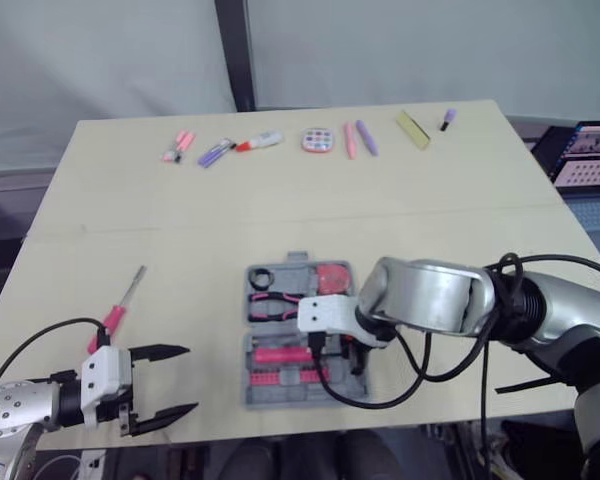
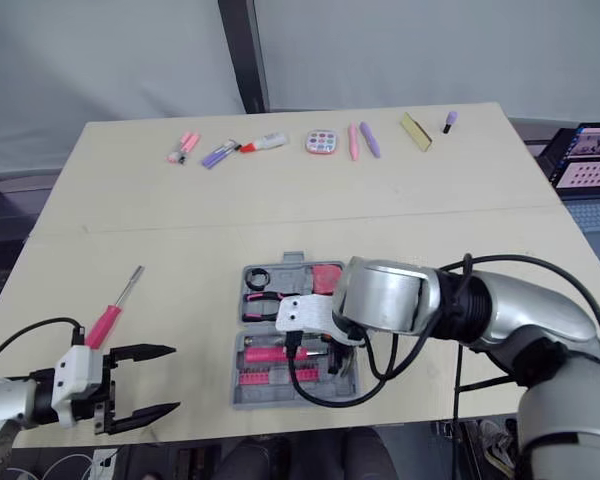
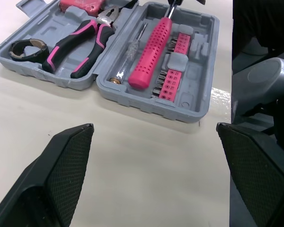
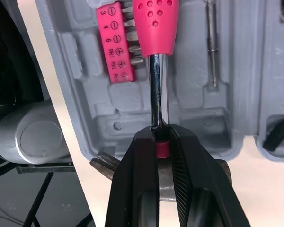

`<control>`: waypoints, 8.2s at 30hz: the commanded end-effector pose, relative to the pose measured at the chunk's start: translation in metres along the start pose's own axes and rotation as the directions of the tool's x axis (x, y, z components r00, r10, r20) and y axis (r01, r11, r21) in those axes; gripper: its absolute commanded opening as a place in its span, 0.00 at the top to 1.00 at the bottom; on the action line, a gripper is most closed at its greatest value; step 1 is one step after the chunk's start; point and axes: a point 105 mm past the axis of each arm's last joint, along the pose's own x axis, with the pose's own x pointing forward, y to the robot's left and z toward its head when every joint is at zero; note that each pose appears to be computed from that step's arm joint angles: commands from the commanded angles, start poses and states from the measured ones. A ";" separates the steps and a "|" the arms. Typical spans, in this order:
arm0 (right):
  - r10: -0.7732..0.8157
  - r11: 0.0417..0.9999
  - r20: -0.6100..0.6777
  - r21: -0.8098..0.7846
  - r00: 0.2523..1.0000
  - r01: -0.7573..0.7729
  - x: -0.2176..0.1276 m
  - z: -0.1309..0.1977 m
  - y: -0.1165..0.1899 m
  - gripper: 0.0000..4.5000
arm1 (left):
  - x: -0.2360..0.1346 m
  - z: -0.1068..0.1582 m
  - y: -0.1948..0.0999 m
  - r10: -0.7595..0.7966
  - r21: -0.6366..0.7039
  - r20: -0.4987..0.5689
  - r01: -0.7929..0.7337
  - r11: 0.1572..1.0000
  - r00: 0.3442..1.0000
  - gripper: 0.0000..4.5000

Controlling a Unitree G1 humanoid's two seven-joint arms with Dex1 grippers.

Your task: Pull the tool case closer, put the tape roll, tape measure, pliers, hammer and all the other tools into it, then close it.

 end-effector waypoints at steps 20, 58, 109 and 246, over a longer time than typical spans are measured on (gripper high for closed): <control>0.002 0.997 0.032 -0.073 0.999 0.000 0.002 0.019 -0.002 1.00 | -0.001 0.005 -0.007 0.012 0.006 -0.005 -0.012 1.000 1.000 0.00; 0.080 0.996 0.643 -0.034 0.762 -0.077 -0.013 0.034 0.002 1.00 | 0.008 0.018 -0.004 0.007 0.007 0.029 -0.007 1.000 1.000 0.00; 0.108 0.993 0.612 -0.103 0.783 -0.056 0.056 -0.006 -0.007 1.00 | 0.008 0.022 -0.006 0.009 -0.002 0.023 -0.009 1.000 1.000 0.00; -0.351 0.936 0.775 0.312 0.525 0.165 -0.037 -0.140 0.045 0.01 | -0.035 -0.031 0.133 0.608 -0.200 -0.502 -0.767 0.610 0.615 0.00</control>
